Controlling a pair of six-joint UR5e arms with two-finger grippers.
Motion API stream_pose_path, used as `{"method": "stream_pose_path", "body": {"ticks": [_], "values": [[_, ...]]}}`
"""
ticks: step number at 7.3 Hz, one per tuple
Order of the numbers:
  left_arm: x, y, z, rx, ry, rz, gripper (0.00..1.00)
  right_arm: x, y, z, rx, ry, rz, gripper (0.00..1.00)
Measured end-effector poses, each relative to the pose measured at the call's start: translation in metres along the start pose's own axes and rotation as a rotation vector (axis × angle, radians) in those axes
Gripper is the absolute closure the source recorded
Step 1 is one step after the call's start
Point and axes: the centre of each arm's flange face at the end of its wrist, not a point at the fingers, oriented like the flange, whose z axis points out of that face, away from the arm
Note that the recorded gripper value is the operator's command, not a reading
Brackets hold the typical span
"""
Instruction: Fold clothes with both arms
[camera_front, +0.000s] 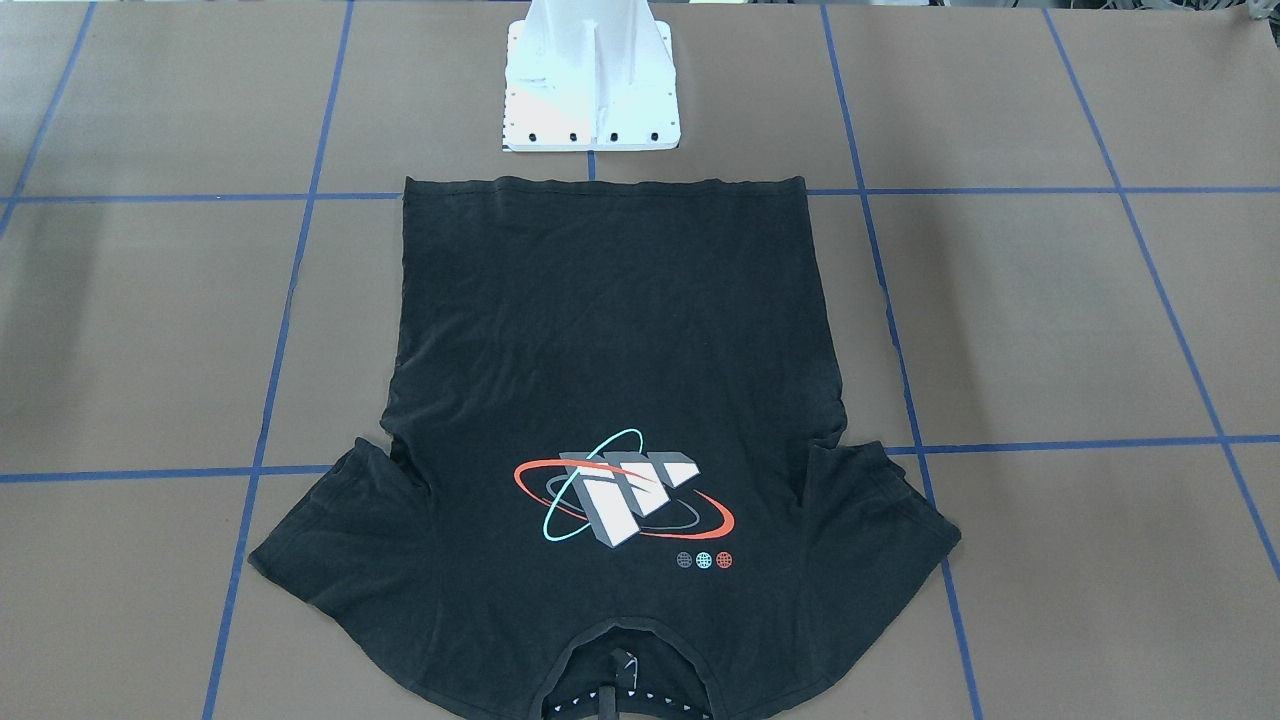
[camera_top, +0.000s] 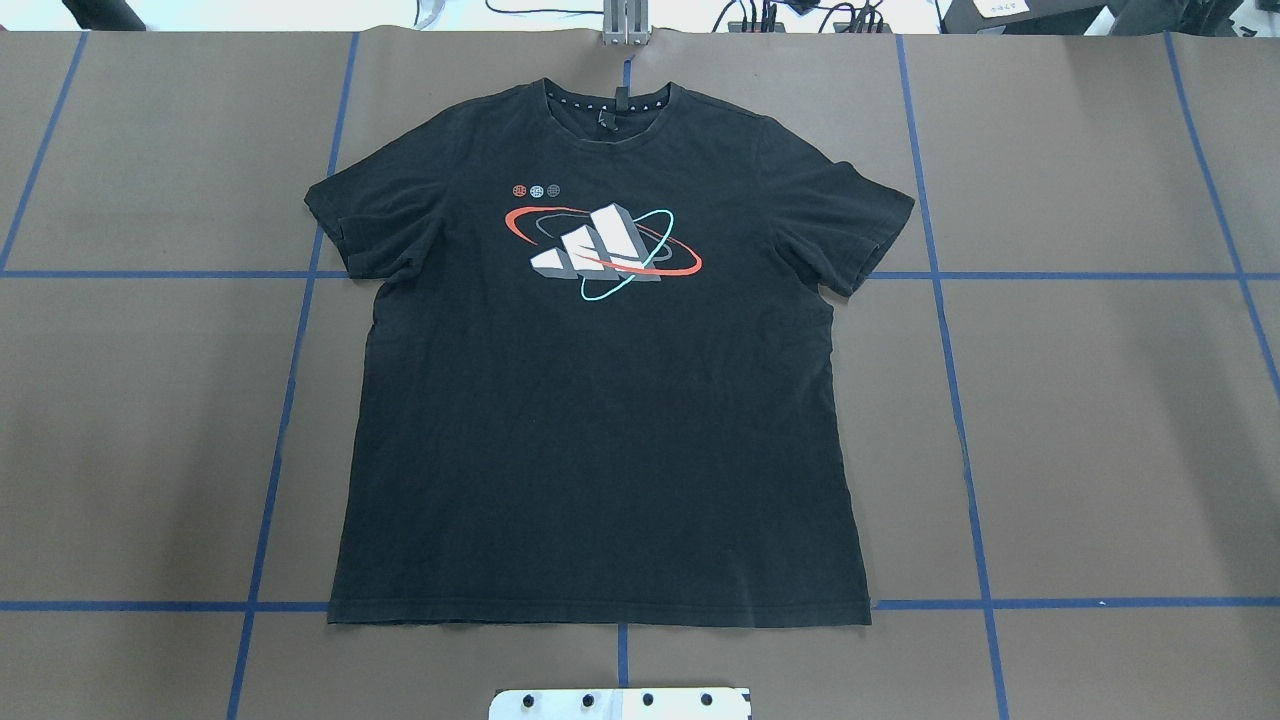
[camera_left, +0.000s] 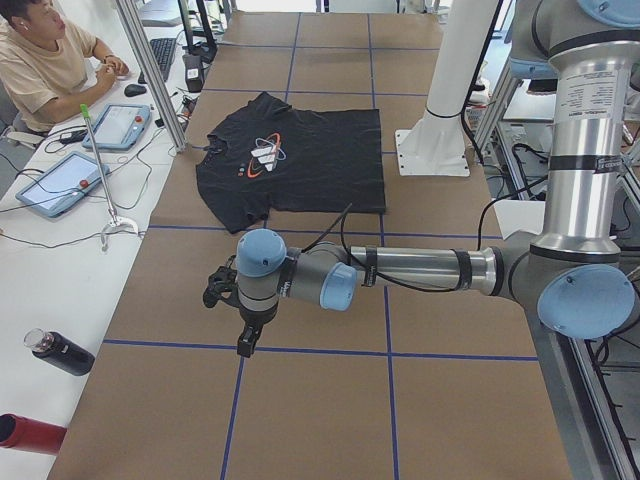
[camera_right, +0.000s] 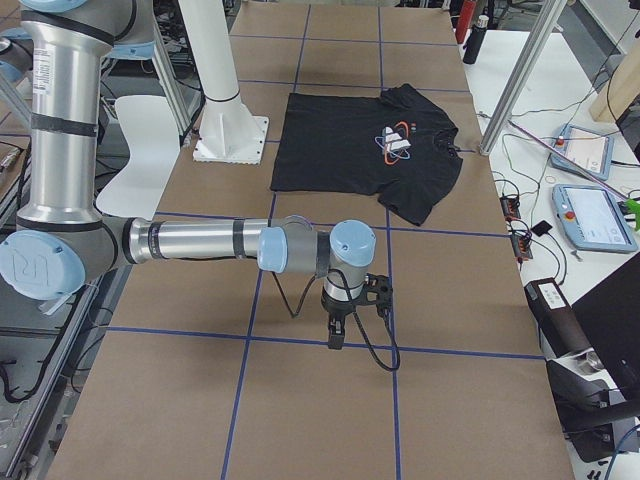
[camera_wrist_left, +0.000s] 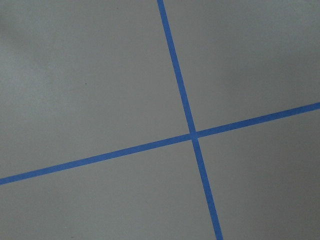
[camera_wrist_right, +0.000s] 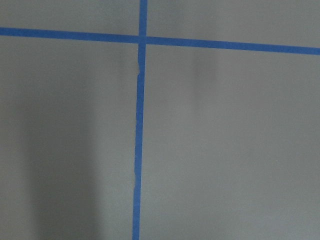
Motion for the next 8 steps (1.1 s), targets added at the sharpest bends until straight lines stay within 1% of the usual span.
{"method": "stream_pose_path", "body": {"ticks": [2, 3, 4, 6, 7, 8], "values": [[0.004, -0.002, -0.004, 0.011, 0.005, 0.01, 0.0, -0.003, -0.001, -0.003, 0.007, 0.0, -0.004, 0.0], [0.006, -0.004, -0.006, 0.022, 0.004, 0.02, 0.0, -0.008, -0.002, -0.01, 0.021, -0.001, -0.015, 0.0], [0.009, -0.007, -0.009, 0.051, -0.001, 0.041, 0.0, -0.018, -0.007, -0.023, 0.049, -0.001, -0.035, 0.0], [0.02, -0.022, -0.023, 0.133, -0.01, 0.107, 0.0, -0.046, -0.028, -0.058, 0.121, -0.005, -0.088, 0.0], [0.027, -0.038, -0.035, 0.184, -0.042, 0.15, 0.0, -0.065, -0.041, -0.081, 0.167, -0.006, -0.125, 0.0], [0.036, -0.063, -0.052, 0.249, -0.077, 0.2, 0.0, -0.085, -0.055, -0.105, 0.216, -0.005, -0.163, 0.0]]}}
